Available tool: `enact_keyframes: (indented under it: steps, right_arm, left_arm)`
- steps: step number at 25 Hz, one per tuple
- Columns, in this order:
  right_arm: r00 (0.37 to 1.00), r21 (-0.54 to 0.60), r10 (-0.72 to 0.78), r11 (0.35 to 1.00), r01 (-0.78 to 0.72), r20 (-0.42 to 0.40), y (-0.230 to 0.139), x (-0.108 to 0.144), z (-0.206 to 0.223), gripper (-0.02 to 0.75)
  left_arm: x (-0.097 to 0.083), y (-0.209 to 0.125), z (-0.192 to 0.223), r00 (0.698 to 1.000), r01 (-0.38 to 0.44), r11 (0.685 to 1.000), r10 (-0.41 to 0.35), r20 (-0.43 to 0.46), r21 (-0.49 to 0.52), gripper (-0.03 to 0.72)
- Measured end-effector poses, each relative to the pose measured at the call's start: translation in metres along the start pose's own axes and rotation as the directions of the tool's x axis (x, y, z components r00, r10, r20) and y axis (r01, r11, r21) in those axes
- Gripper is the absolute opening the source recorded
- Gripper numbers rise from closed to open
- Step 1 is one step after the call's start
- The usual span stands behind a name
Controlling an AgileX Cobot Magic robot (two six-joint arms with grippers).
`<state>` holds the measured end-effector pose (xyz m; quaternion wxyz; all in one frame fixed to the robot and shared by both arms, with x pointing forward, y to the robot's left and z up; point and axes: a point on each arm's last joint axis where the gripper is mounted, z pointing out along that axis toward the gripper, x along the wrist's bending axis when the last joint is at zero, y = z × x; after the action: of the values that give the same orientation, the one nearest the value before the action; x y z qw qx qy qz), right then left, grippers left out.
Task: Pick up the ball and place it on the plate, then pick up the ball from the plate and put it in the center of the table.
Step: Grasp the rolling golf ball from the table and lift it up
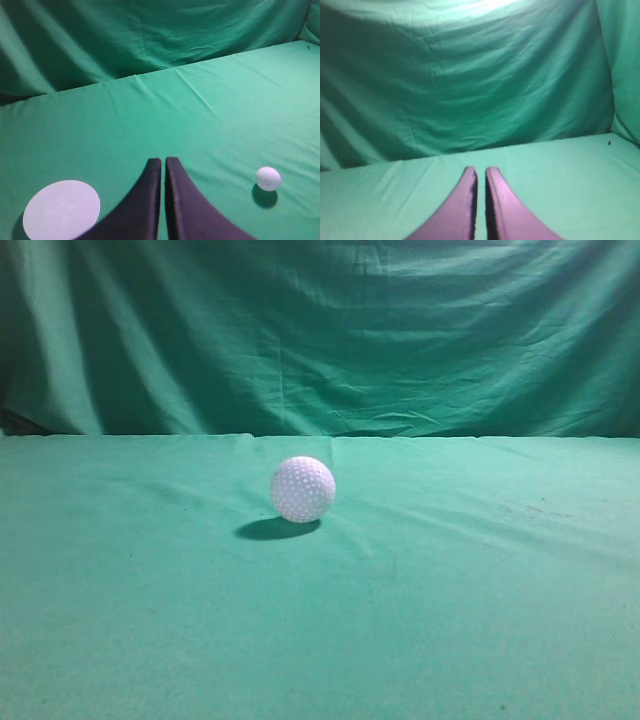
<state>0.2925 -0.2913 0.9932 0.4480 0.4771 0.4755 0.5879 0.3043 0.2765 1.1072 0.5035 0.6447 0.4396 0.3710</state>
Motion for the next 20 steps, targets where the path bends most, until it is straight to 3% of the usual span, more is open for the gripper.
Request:
enact_keyframes:
  steps: [7, 15, 20]
  right_arm:
    - [1.0, 0.257, -0.028, 0.966, 0.029, -0.008, 0.037, 0.008, 0.01, 0.05]
    - [1.0, 0.336, -0.003, 0.942, 0.007, -0.011, 0.046, 0.011, 0.019, 0.05]
    - [0.982, 0.503, -0.153, 0.844, 0.187, -0.108, 0.057, 0.015, 0.027, 0.05]
  left_arm:
    - [-0.001, -0.008, -0.004, 1.0, -0.025, 0.997, 0.025, 0.005, 0.074, 0.0]
    - [0.001, -0.017, 0.0, 0.999, -0.05, 0.993, 0.051, -0.008, 0.108, 0.0]
    - [0.0, -0.037, 0.009, 0.999, -0.037, 0.988, 0.038, -0.003, 0.148, 0.0]
